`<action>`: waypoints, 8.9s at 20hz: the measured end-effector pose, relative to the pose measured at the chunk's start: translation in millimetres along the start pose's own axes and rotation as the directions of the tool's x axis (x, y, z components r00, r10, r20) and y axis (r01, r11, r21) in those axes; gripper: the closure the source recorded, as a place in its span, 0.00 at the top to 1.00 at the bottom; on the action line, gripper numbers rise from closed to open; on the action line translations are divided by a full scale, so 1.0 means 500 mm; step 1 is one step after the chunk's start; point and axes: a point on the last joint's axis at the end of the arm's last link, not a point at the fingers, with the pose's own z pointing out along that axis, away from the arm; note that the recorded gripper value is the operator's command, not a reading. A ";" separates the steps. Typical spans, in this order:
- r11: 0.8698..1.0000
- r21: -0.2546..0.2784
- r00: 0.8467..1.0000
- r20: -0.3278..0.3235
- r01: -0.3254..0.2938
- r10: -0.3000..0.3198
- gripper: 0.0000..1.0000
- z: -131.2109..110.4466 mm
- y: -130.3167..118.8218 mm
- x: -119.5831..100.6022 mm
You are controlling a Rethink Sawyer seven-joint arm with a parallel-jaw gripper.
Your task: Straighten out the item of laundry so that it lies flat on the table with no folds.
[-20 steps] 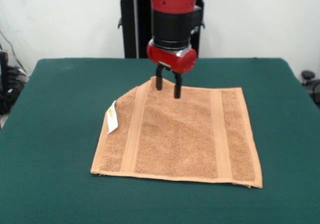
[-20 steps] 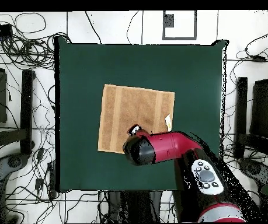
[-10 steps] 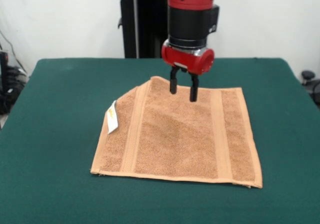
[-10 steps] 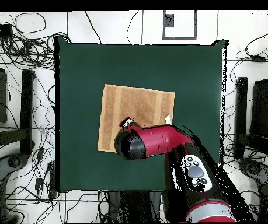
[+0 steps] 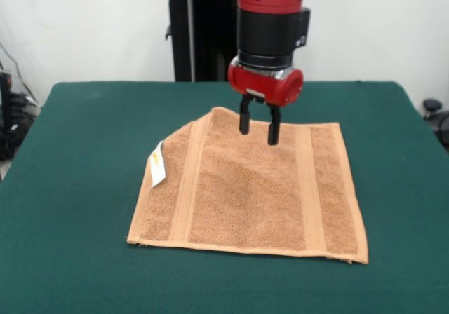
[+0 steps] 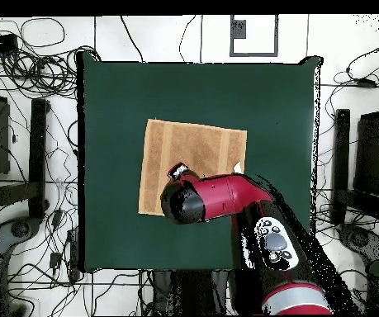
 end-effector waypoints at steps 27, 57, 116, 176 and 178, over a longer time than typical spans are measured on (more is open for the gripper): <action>0.999 -0.032 0.999 0.018 0.029 -0.029 1.00 -0.053 0.121 0.079; 0.999 -0.025 1.000 0.011 -0.027 0.027 1.00 -0.027 0.174 0.098; 0.970 0.146 0.978 0.098 -0.197 0.184 1.00 0.081 -0.209 -0.022; 0.957 0.225 0.965 -0.149 -0.182 0.218 1.00 0.075 -0.312 0.292; 0.958 0.226 0.966 -0.148 -0.174 0.211 1.00 0.078 -0.304 0.299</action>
